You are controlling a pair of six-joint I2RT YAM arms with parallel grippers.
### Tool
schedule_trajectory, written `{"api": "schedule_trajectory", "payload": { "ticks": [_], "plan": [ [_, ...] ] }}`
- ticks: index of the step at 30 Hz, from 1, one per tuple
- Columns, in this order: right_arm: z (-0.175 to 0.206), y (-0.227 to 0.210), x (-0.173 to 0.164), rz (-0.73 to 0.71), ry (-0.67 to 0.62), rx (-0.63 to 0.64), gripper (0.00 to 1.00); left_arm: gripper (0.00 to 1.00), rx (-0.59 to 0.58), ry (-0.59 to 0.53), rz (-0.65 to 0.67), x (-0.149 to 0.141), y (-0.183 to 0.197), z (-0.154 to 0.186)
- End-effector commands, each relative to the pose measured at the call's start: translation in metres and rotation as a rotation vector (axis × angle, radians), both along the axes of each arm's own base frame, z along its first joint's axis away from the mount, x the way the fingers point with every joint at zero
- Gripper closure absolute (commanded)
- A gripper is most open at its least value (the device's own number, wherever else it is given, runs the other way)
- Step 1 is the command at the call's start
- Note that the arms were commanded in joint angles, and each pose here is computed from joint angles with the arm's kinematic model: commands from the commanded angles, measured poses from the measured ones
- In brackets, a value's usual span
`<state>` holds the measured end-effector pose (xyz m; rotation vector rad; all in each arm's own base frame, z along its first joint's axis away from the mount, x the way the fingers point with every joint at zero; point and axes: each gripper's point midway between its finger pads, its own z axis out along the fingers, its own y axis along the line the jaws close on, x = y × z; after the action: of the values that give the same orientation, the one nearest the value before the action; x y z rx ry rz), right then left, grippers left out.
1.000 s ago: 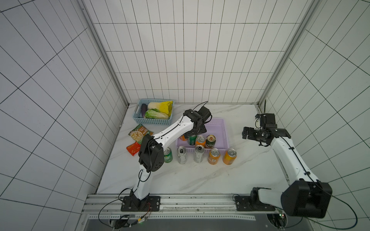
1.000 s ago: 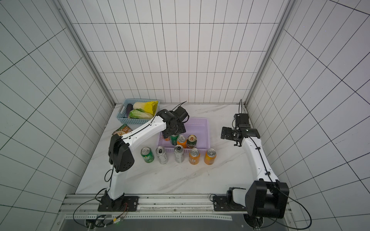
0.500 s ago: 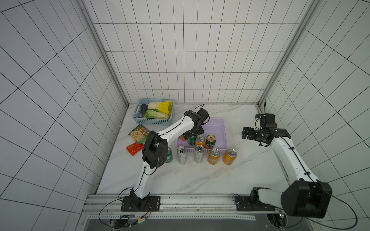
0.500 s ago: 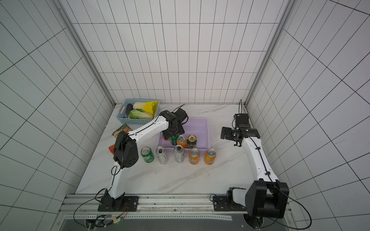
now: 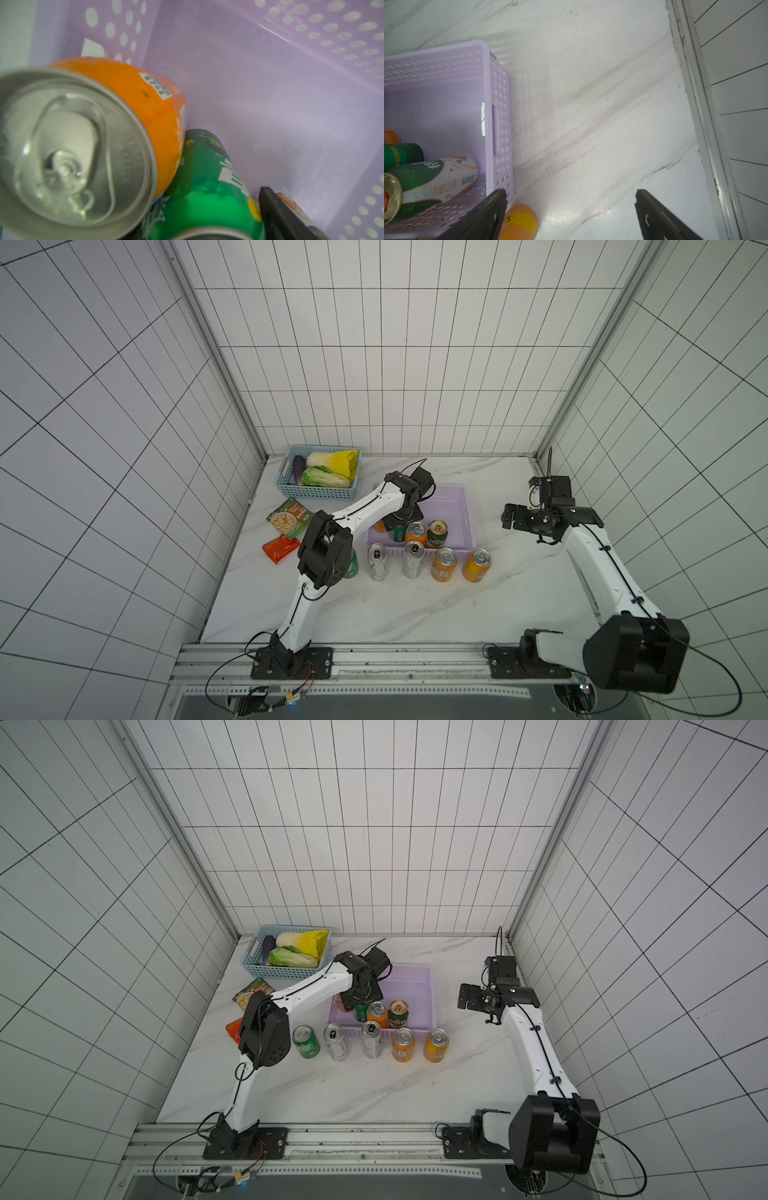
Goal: Take out the drinks from the basket
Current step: Pick up the drink from the basket.
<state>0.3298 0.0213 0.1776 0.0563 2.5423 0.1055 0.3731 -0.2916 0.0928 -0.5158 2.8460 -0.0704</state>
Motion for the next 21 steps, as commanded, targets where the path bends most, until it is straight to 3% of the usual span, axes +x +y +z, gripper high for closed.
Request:
{"api": "schedule_trajectory", "payload": {
  "ticks": [1, 13, 21],
  "plan": [
    [-0.010, -0.002, -0.005, -0.008, 0.019, 0.011, 0.00, 0.25, -0.004, 0.009, -0.007, 0.002, -0.003, -0.012],
    [-0.010, -0.003, -0.005, -0.012, 0.022, 0.005, 0.00, 0.38, 0.004, -0.014, -0.039, 0.000, 0.000, -0.005],
    [-0.010, -0.005, -0.005, -0.017, 0.019, -0.005, 0.01, 0.40, -0.027, -0.020, -0.108, 0.000, -0.007, 0.000]
  ]
}}
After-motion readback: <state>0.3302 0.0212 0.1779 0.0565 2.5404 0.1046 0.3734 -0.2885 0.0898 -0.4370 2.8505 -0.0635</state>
